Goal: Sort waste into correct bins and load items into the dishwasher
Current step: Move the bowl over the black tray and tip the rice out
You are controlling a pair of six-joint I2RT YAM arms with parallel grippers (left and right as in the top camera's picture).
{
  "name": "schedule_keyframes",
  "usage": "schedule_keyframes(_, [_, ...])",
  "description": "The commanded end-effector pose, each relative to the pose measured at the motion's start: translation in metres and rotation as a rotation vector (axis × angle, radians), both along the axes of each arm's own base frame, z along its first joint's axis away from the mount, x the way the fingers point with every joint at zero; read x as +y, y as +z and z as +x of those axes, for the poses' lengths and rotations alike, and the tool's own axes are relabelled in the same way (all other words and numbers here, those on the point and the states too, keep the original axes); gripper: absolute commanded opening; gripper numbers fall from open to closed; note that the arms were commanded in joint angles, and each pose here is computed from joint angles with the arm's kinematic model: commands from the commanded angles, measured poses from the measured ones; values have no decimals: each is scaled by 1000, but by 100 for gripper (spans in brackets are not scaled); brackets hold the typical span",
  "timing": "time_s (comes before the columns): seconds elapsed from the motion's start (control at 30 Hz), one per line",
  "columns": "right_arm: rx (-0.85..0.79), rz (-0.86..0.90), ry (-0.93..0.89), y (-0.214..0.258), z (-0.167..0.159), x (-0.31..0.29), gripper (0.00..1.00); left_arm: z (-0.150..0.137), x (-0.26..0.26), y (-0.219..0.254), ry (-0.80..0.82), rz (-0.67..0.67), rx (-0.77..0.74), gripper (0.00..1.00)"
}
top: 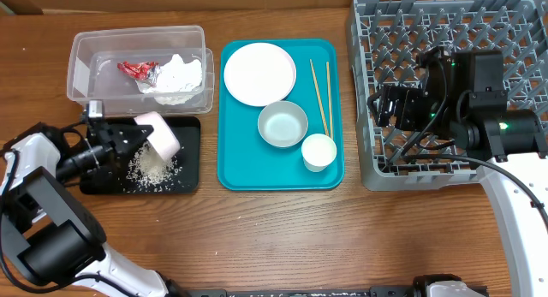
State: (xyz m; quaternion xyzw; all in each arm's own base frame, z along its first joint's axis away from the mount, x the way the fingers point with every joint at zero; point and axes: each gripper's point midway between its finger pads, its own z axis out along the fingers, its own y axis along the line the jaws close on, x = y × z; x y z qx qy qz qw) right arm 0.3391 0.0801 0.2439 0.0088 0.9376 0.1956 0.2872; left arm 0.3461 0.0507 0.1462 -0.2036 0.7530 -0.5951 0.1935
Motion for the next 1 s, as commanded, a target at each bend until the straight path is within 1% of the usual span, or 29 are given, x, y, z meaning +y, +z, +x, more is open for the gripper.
schedule_keyframes(0.0, [-31,6,4,13,1,2,100,6,10,22,86,-183,2,4])
schedule_keyframes(0.03, [-29,6,3,13,1,2,100,7,18,33,123,-241,-31,4])
schedule_keyframes(0.07, [-27,6,3,12,0,2,100,7,21,36,136,-259,-37,4])
schedule_keyframes(0.17, [-21,6,3,11,-1,2,100,5,26,37,158,-299,16,4])
schedule_keyframes(0.27, [-17,5,4,11,-1,2,100,3,26,37,166,-322,46,4])
schedule_keyframes(0.4, [-16,5,4,11,-2,2,100,4,35,36,180,-297,11,4])
schedule_keyframes(0.5, [-16,5,4,11,-2,2,100,4,42,35,200,-320,37,4])
schedule_keyframes(0.6, [-15,5,3,11,-2,2,100,4,45,30,200,-284,33,4])
schedule_keyframes(0.77, [-16,11,8,11,-2,3,100,3,45,28,197,-267,52,4])
schedule_keyframes(0.87, [-20,11,8,12,-1,3,100,4,46,29,184,-209,92,4])
schedule_keyframes(0.97, [-20,11,8,12,-1,3,100,1,44,39,146,-94,112,4])
